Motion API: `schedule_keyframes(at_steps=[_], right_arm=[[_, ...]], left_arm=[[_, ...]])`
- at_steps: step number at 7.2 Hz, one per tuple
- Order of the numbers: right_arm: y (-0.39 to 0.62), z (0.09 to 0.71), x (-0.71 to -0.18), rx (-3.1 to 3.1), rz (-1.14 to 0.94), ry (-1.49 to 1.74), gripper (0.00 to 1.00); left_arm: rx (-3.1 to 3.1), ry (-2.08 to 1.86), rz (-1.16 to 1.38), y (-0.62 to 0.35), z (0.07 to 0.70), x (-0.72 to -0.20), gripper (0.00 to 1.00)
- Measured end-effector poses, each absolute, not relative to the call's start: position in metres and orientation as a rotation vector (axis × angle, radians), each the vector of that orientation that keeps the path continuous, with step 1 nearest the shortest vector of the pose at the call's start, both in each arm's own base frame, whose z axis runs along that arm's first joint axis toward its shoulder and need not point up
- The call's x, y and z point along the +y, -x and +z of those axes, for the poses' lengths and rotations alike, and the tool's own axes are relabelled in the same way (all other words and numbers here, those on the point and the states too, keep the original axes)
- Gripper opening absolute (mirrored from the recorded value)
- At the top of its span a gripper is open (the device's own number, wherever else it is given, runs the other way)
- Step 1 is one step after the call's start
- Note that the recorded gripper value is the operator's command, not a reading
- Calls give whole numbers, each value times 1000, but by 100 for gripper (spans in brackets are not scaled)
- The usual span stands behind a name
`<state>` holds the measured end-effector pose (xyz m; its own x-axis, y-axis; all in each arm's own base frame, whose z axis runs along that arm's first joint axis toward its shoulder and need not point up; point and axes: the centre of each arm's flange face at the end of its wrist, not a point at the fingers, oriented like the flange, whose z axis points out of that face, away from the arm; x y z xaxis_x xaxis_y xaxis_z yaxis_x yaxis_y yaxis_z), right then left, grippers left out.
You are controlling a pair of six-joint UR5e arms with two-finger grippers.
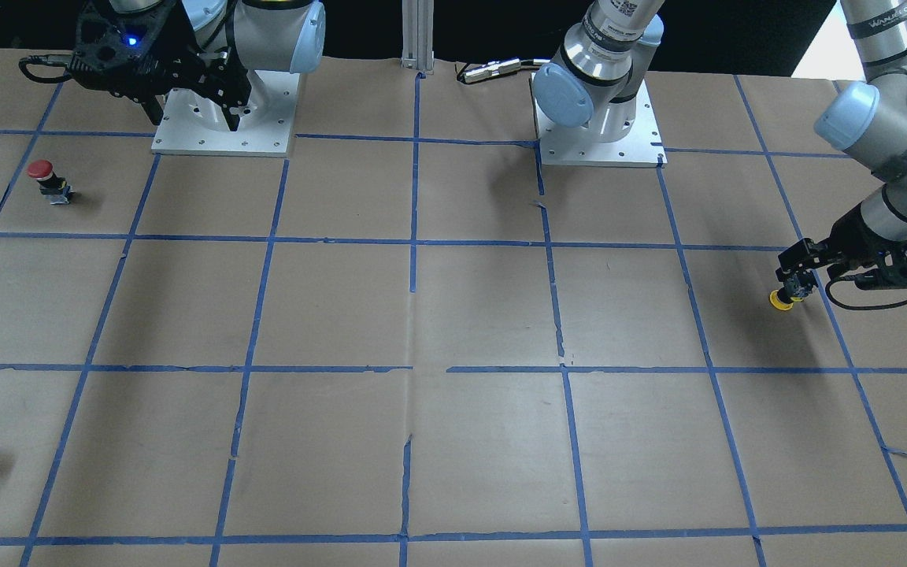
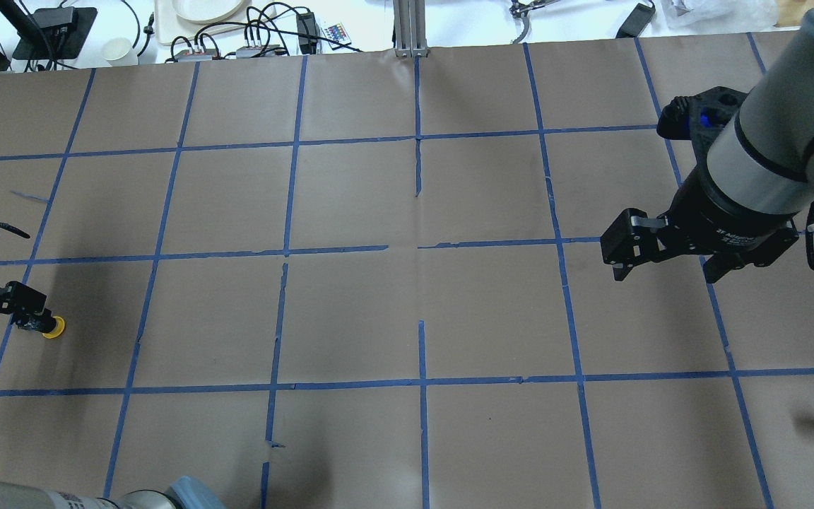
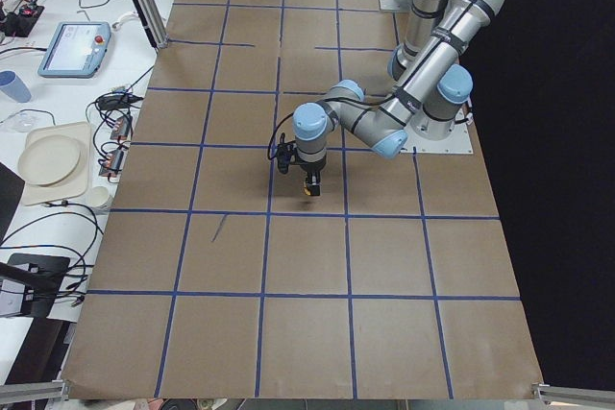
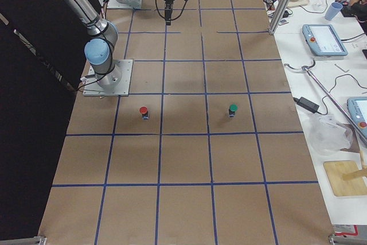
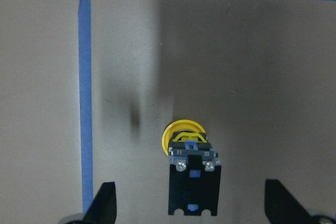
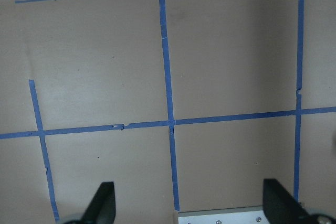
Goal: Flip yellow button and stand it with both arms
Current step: 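Close the left gripper on the black base of the yellow button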
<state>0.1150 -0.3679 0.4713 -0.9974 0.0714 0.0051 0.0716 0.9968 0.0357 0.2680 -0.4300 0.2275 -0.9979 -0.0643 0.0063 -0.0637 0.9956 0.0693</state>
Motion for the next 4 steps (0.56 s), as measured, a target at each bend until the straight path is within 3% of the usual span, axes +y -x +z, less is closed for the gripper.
schedule_keyframes(at_steps=[1, 2, 4], right_arm=[[-115, 471, -368, -3135, -58, 120, 100], [-115, 471, -368, -3136, -53, 124, 100], [-115, 471, -369, -3136, -53, 127, 100]], left_arm=[[-3132, -102, -106, -267, 228, -429, 83], [-3132, -102, -107, -267, 227, -429, 65], [-3133, -100, -108, -267, 226, -430, 39]])
